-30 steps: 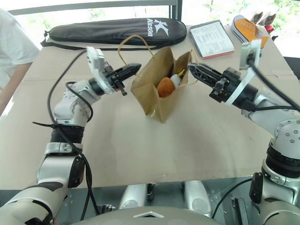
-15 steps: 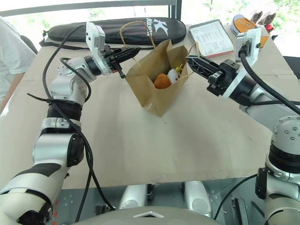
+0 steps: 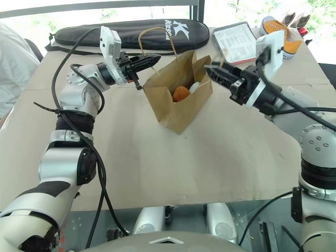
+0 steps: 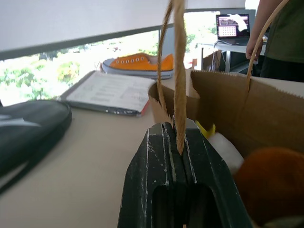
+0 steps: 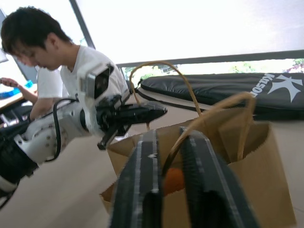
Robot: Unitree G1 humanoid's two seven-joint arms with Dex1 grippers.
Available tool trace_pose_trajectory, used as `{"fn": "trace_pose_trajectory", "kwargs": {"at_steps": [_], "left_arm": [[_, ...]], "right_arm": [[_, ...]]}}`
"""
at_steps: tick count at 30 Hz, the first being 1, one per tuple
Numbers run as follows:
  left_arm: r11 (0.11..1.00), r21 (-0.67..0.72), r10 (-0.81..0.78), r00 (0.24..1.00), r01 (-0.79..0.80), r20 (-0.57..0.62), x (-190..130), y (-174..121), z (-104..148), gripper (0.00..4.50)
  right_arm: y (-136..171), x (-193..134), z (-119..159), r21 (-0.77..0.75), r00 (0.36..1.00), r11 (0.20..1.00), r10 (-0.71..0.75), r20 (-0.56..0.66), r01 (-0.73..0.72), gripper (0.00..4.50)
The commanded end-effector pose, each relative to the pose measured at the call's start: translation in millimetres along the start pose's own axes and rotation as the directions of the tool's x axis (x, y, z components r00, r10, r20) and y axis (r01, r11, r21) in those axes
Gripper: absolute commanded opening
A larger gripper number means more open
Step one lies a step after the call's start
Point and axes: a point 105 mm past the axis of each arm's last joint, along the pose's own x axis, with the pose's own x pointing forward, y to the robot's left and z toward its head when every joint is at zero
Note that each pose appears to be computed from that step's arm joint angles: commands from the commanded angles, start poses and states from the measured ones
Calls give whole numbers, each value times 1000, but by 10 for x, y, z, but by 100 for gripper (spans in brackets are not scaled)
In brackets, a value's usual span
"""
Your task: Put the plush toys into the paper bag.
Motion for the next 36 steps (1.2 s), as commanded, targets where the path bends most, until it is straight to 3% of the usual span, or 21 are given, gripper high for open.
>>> {"fn": "trace_pose_trajectory", "kwargs": {"at_steps": [1, 5, 9, 10, 12, 15, 16, 20, 26, 36], "left_arm": [[999, -1, -43, 997, 43, 69, -70, -20, 205, 34], [997, -60, -39, 996, 44, 83, -287, -37, 268, 183], [990, -134, -30, 993, 45, 114, -612, -154, 358, 369], [988, -147, -40, 994, 55, 100, -686, -211, 338, 420], [983, -172, -49, 998, 57, 50, -822, -334, 232, 422], [982, -186, -27, 1000, 23, -16, -894, -495, 36, 422], [981, -193, -20, 1000, 16, -20, -884, -545, -4, 422], [987, -161, 12, 998, -23, -68, -738, -755, -250, 422], [985, -119, 119, 992, -124, -47, -522, -870, -319, 422], [984, -4, 180, 983, -180, -34, -278, -965, -326, 422]], "right_arm": [[93, -178, 91, -111, 999, 993, 37, -26, -40, 262], [101, -470, 207, -114, 999, 993, 40, -35, -44, 264], [147, -693, 119, -91, 994, 995, 38, -105, -47, 264], [155, -678, 64, -81, 992, 996, 37, -118, -47, 239], [183, -617, -135, -83, 982, 995, 47, -181, -63, 174], [171, -442, -443, -113, 971, 991, 48, -233, -75, 32], [163, -376, -524, -121, 970, 989, 52, -237, -82, 4], [38, -16, -885, -235, 963, 967, 31, -268, -97, 4], [-19, 530, -967, -291, 978, 948, 73, -194, -128, 4], [133, 765, -1014, -272, 974, 942, 159, -159, -198, 4]]}}
